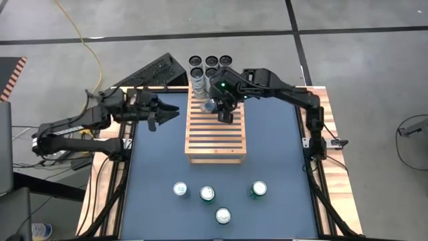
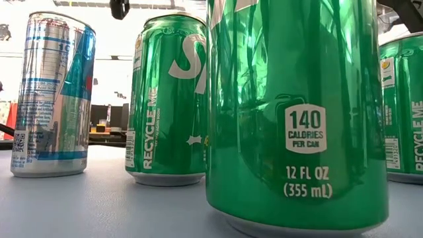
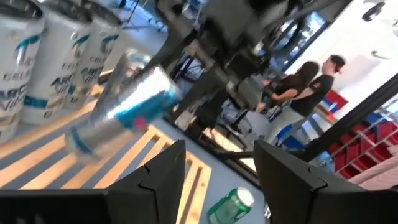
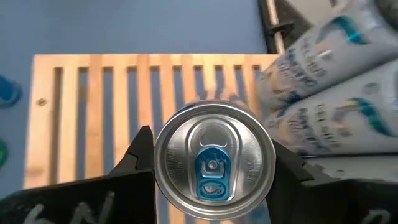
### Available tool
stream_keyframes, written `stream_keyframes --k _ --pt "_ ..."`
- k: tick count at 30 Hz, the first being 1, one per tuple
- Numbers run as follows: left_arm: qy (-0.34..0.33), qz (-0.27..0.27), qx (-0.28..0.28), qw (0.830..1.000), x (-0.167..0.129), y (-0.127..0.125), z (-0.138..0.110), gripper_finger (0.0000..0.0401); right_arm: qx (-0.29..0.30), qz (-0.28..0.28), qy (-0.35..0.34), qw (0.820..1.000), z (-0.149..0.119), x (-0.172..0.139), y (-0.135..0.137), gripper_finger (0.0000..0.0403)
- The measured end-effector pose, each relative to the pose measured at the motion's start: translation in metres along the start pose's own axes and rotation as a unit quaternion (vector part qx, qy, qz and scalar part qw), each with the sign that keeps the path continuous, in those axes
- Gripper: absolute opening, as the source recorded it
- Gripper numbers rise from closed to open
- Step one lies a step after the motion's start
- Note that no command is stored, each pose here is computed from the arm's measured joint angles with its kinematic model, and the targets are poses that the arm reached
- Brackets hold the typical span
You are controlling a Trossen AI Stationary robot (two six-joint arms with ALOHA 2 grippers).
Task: Place canned beverage on shelf
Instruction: Put the blue soda can on the shelf aligned to the other blue soda can
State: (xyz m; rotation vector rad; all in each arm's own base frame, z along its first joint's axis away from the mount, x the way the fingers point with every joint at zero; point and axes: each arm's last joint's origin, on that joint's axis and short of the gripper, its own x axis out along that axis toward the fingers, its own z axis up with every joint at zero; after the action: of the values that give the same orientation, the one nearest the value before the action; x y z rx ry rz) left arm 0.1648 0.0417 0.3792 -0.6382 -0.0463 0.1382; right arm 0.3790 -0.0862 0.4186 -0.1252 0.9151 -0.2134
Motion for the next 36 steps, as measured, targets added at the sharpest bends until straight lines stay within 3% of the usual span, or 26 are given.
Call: stream_keyframes --k 22,29,36 --pt "0.015 0.035 -0.003 0.999 0.011 0.019 0.003 0.0179 0.004 -0.019 0.029 0.999 -0.005 0.008 -0.008 0.0154" --pt "0.015 0.035 -0.003 0.999 0.011 0.019 0.003 0.0179 0.018 -0.02 0.029 0.999 -0.005 0.008 -0.008 0.0232" --pt "0.016 0.036 0.005 0.999 0.011 0.019 0.002 0.0179 0.019 -0.033 0.013 0.999 -0.002 0.008 -0.01 0.0234"
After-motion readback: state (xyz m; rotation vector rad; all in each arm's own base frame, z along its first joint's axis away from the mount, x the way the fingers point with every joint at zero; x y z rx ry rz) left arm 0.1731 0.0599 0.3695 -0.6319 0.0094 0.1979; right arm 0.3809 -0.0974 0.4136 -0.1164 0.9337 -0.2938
